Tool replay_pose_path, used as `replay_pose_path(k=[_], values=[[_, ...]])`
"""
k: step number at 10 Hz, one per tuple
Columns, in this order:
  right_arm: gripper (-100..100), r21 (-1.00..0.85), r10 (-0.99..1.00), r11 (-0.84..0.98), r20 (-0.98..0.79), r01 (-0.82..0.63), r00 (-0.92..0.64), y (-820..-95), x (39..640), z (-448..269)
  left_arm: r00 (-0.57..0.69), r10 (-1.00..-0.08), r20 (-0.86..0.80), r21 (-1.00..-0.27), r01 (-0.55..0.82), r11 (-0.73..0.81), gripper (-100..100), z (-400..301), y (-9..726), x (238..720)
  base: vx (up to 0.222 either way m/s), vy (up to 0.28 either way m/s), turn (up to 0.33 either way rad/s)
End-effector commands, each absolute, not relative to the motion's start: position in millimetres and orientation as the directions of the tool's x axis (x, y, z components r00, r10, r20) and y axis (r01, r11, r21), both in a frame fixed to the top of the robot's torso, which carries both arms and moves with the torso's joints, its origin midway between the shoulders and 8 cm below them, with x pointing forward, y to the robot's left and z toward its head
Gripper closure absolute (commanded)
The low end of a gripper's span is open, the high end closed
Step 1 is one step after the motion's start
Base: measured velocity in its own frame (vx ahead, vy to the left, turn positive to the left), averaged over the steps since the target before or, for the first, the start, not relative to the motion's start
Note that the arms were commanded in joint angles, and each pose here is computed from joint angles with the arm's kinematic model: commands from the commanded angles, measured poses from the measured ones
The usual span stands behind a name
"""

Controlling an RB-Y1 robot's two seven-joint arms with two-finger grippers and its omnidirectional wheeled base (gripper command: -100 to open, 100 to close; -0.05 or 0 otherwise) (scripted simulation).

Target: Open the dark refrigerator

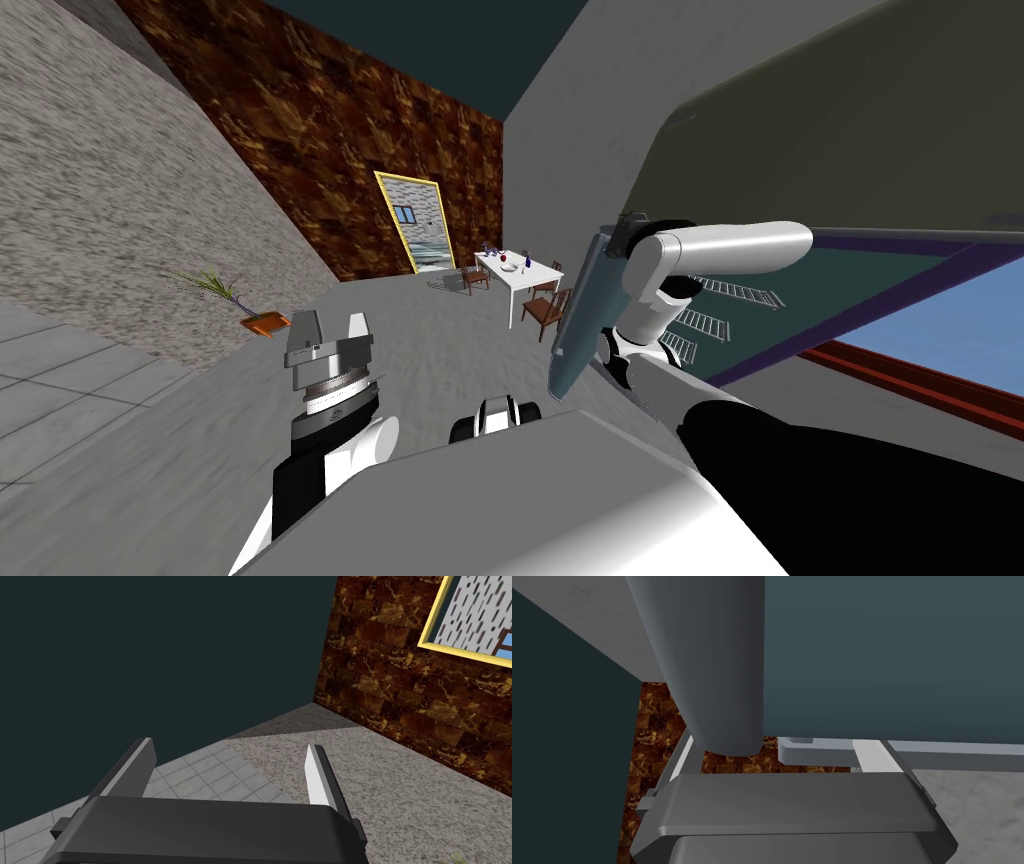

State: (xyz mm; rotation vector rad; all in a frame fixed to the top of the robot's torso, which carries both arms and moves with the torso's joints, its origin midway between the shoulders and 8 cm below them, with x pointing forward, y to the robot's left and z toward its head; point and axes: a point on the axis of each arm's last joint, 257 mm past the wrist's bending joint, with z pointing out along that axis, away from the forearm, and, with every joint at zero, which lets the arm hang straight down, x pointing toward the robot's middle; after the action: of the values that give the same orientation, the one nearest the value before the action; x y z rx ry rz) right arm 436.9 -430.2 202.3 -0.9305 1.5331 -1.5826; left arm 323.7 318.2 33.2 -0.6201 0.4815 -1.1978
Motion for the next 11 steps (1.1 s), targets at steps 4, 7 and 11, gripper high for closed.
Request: replay_pose_path(k=[4, 7, 11], values=[[-100, -0.999, -0.874, -0.028, 0.011, 0.029, -0.486, -449, 450, 240, 0.300, -0.954, -0.021, -0.671, 0.703, 0.236, 0, 33, 318, 324, -0.040, 0.037, 0.021], [0, -1.000, -0.876, -0.018, 0.016, -0.002, -0.482, -446, 453, 225, 0.300, -0.954, -0.021, -0.671, 0.703, 0.236, 0, 33, 318, 324, -0.009, 0.013, 0.002], [0, -1.000, -0.877, -0.018, 0.017, -0.001, -0.480, -445, 453, 225, 0.300, -0.954, -0.021, -0.671, 0.703, 0.236, 0, 33, 318, 324, 0.000, 0.000, 0.000]])
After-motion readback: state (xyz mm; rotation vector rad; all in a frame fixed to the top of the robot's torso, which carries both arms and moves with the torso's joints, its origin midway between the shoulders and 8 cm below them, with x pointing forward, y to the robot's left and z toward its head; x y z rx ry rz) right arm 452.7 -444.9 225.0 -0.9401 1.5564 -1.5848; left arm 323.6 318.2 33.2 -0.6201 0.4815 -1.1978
